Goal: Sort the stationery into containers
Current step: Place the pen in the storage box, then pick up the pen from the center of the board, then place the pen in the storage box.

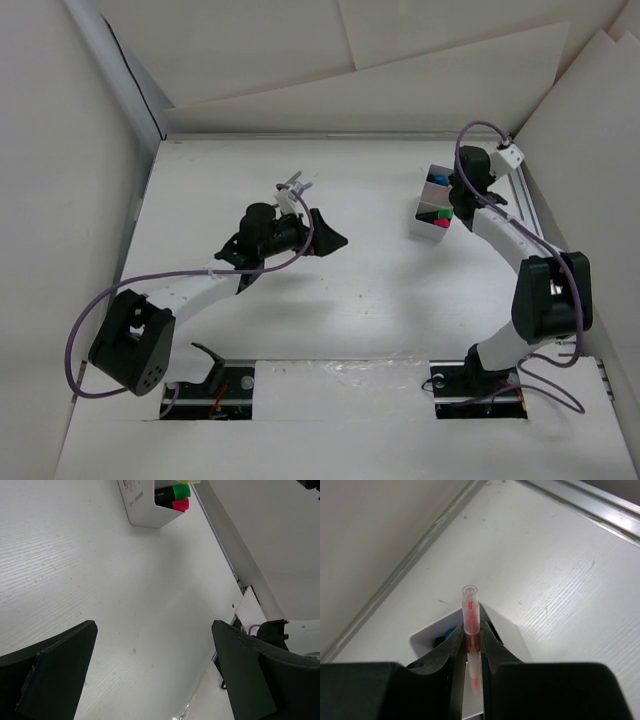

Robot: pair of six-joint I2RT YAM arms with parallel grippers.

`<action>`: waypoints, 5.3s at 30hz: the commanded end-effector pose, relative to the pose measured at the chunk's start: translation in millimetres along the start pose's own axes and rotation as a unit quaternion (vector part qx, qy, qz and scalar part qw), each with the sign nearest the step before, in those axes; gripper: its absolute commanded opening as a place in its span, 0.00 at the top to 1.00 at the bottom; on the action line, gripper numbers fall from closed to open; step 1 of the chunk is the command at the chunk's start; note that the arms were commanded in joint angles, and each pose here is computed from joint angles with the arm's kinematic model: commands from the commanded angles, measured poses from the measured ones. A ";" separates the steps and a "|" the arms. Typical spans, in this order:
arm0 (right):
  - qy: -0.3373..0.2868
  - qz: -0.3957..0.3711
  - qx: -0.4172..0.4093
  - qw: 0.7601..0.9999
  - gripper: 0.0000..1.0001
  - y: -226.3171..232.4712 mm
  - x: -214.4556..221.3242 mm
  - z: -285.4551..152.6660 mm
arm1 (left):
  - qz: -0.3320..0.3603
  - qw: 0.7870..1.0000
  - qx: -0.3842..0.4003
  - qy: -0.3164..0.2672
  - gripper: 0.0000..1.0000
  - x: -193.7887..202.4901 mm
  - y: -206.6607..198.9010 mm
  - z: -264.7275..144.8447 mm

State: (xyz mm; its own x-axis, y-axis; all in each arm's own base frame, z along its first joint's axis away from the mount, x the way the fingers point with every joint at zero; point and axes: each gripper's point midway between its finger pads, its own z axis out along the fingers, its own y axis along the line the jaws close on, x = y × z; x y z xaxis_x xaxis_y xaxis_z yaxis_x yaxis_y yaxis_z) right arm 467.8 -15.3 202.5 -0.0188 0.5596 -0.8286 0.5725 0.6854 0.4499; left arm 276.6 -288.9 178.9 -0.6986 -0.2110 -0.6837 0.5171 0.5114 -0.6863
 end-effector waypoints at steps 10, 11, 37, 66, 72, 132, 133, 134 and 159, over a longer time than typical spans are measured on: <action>-0.055 -0.028 0.066 0.996 0.86 -7.0 -7.1 12.7 | -0.003 0.998 -0.052 -0.023 0.00 -7.0 20.7 3.9; -0.053 -0.030 0.061 0.996 0.77 -3.3 -4.2 10.5 | -0.005 0.998 -0.065 -0.027 0.00 -6.1 26.9 3.3; 0.147 0.063 -0.291 0.943 0.96 74.5 28.2 -189.7 | -0.052 0.925 -0.364 -0.096 0.68 -73.9 153.4 7.1; 0.158 0.046 -0.339 0.926 0.75 71.4 33.3 -219.7 | 0.196 0.839 -0.473 0.186 0.43 -78.0 283.9 -17.0; 0.164 0.043 -0.339 0.925 0.74 71.9 37.1 -219.1 | 0.202 0.837 -0.474 0.187 0.51 -83.1 283.9 -21.9; 0.298 -0.091 -0.472 0.825 0.26 116.2 100.0 -263.6 | 0.104 0.991 0.078 -0.013 0.95 1.3 -36.9 4.0; 0.303 -0.093 -0.467 0.825 0.26 115.5 104.7 -260.9 | 0.108 0.991 0.083 -0.019 0.95 0.8 -38.6 1.8; 0.300 -0.093 -0.464 0.828 0.26 115.4 104.2 -259.1 | 0.102 0.991 0.088 -0.019 0.94 2.6 -40.0 1.1; 0.285 -0.072 -0.496 0.817 0.91 146.1 113.5 -258.9 | 0.098 0.985 0.140 0.003 0.83 19.8 -51.8 -0.6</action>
State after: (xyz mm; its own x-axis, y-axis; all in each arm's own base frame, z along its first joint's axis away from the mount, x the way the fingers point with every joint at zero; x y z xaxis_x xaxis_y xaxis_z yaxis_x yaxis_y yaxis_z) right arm 320.6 268.8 230.7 -0.6529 0.3333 -0.6802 -0.3592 0.6544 0.6654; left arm 242.5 -314.7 187.7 -0.6053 -0.1156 -0.7876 0.7172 0.3501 -0.6026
